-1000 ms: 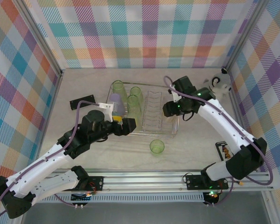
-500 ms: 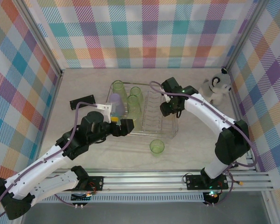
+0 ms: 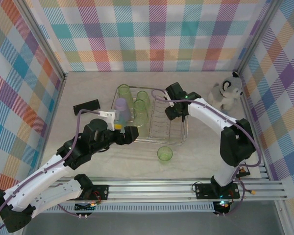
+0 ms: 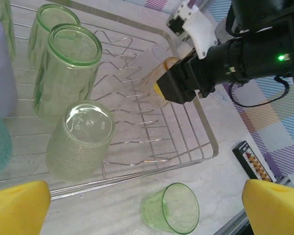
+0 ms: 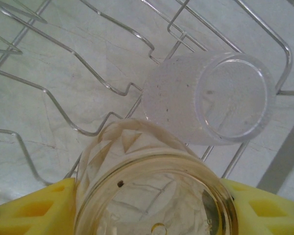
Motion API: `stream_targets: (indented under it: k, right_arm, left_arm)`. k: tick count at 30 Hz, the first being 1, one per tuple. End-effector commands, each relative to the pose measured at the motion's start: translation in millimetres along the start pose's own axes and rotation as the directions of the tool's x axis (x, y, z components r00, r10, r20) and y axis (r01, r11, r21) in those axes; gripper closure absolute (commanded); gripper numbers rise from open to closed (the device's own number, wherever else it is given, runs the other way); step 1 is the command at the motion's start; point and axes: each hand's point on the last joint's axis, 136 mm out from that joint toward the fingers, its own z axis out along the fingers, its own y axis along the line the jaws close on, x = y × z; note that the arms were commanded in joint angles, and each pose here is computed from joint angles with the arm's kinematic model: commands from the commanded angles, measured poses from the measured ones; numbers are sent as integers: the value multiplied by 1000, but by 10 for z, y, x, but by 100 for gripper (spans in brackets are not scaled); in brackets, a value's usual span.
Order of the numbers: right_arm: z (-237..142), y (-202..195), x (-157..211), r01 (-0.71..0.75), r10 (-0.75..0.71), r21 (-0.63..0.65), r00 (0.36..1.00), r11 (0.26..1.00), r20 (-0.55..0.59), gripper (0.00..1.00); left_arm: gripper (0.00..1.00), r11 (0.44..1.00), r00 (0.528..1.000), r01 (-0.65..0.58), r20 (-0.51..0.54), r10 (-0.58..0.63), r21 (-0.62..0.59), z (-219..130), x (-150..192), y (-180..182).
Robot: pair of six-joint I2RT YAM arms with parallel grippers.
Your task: Load the cups into the dish rack
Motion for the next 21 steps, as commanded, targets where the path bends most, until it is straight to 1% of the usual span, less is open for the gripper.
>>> stream_targets:
  k: [1,5,10,16,21]
  right_arm:
    - [43,-28,-59,62,-62,33,998,998,17,63]
    - [110,-35,-59,82,-83,46,996,996,13,62]
    - [238,-17,-47,93,-95,55,995,994,27,55]
    - [359,7,8,106,-108,61,994,993,35,45]
    - [429,25,84,119,-119,59,993,991,11,35]
  left_arm:
    - [0,1000,1000,2,4,-2,-30,-33,33,93]
    - [0,1000,1000,7,2,-7,-30,-34,48,103]
    - [0,999,1000,12,-1,-13,-33,-21,65,114]
    - [0,999,1000,19,-7,-19,-39,-33,90,135]
    - [0,999,1000,20,-7,-20,-43,-52,100,150]
